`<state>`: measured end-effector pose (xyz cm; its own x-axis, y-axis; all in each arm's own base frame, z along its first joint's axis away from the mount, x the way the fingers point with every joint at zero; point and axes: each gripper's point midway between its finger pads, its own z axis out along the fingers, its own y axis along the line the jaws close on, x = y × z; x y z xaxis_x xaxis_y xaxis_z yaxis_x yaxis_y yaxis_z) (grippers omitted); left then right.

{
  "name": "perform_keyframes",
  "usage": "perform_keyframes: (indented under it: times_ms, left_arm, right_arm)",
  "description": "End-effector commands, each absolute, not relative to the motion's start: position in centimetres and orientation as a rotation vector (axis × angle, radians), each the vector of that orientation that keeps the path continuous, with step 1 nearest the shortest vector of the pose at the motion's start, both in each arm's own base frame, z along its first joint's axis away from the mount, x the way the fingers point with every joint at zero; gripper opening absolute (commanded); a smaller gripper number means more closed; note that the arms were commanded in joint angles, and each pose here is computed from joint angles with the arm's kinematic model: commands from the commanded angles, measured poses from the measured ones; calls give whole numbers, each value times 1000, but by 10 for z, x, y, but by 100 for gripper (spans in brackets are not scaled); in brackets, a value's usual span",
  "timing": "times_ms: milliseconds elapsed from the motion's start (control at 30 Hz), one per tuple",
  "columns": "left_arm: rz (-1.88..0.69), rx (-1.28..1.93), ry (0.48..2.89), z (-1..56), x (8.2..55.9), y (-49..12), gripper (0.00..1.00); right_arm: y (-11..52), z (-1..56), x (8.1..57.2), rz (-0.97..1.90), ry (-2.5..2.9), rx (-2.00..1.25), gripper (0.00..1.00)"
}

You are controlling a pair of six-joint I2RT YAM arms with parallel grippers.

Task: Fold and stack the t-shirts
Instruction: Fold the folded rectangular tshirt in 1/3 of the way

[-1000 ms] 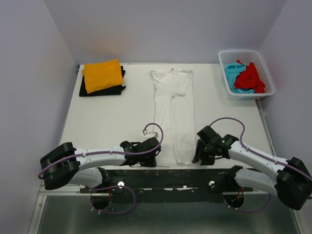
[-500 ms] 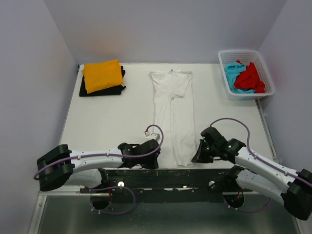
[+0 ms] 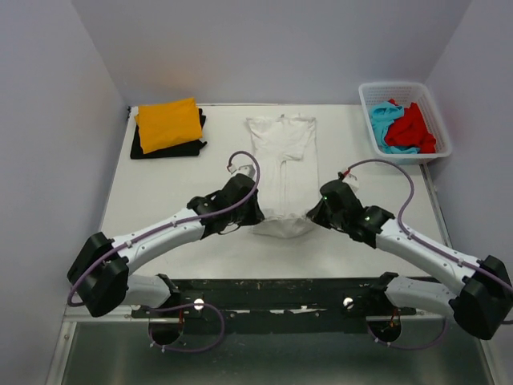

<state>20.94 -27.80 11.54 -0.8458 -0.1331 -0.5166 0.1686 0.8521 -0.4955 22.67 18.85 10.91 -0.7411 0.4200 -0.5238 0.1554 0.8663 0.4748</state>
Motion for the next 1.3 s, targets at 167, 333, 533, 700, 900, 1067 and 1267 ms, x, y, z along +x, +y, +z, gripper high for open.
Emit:
perform_keyframes:
  times_ms: [167,333,533,700,900,1067,1267]
  left_arm:
    - [-644,11,2389,147,305,-273,0]
    - [-599,4,2375,156,348,-270,0]
    - [-592,6,2387,153,386,-265,0]
    - [-577,44,2409,144,409,-263,0]
    - [-583,56,2444,128,439,-264,0]
    - [-599,67,2489,114,456,-267,5]
    - [-592,42,2522,102,470,-264,27]
  right_arm:
    - [174,148,332,291,2084,526,1]
    - [172,154,374,304,2034,516,1]
    - [168,146,417,296,2047,500,1]
    - [173,138,437,301,2054,480,1]
    - [170,128,461,297,2049,493,1]
    - [165,110,475,270,2069,513,1]
    - [158,97,496,230,2072,535,13]
